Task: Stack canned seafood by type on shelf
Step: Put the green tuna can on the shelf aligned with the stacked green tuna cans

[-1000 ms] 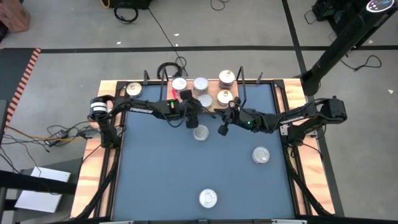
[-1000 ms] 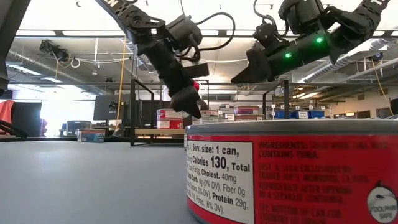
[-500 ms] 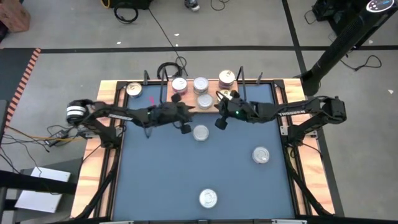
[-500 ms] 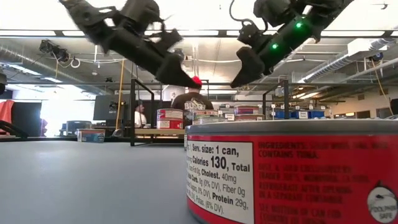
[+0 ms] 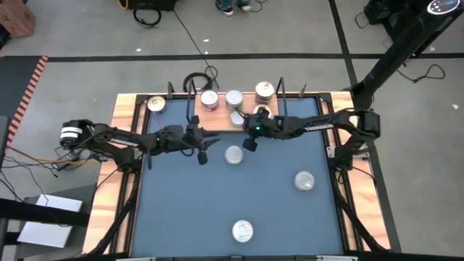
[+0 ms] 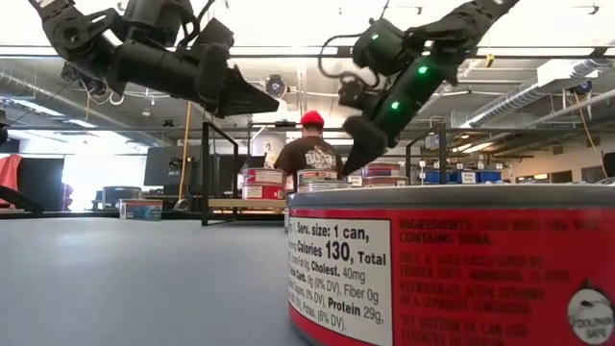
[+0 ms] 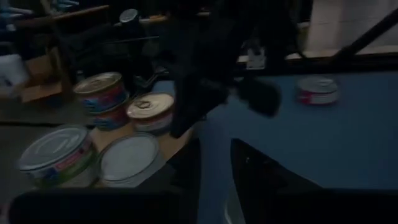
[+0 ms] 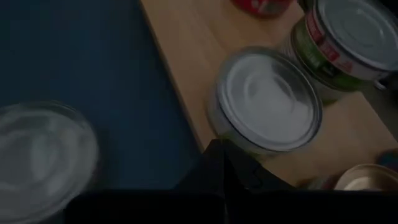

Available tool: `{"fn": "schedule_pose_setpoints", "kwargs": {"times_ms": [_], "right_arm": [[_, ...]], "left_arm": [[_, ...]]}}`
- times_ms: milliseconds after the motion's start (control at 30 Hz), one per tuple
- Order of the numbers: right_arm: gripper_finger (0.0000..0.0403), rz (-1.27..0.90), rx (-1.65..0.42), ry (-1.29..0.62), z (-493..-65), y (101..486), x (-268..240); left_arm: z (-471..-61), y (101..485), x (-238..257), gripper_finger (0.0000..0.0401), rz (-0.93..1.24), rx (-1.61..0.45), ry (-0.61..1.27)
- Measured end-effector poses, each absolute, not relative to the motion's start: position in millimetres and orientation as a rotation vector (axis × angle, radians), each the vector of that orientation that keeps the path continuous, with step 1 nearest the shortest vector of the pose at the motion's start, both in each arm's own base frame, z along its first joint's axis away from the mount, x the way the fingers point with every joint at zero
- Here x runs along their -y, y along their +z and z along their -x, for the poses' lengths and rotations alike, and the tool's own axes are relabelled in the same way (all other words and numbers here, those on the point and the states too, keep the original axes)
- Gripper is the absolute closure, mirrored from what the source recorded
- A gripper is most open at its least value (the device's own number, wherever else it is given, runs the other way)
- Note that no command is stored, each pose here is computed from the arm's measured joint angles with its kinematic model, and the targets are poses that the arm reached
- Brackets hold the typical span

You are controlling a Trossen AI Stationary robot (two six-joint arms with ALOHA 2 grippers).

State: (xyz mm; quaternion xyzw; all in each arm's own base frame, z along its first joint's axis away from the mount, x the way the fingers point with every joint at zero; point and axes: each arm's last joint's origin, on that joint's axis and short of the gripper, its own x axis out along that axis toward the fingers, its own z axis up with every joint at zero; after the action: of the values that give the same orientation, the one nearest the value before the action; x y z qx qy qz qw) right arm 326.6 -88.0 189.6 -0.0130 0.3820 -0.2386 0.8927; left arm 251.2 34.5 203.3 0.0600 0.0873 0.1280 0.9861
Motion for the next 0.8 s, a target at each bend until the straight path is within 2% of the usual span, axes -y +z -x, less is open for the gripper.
{"fn": "schedule_pose_setpoints", "kwargs": {"times_ms": [233, 567, 800], "right_arm": [[0.0403, 0.053, -0.921, -0.515, -337, 182, 93], [0.0403, 0.043, -0.923, -0.476, -341, 171, 110], [0.0403, 0.078, -0.827, -0.463, -348, 176, 113]], "left_arm": [[-249, 209, -24, 0.0311, -0.125, -0.144, 0.199], [-249, 208, -24, 0.0312, -0.131, -0.149, 0.198], [-249, 208, -24, 0.0312, -0.132, -0.157, 0.198]]}}
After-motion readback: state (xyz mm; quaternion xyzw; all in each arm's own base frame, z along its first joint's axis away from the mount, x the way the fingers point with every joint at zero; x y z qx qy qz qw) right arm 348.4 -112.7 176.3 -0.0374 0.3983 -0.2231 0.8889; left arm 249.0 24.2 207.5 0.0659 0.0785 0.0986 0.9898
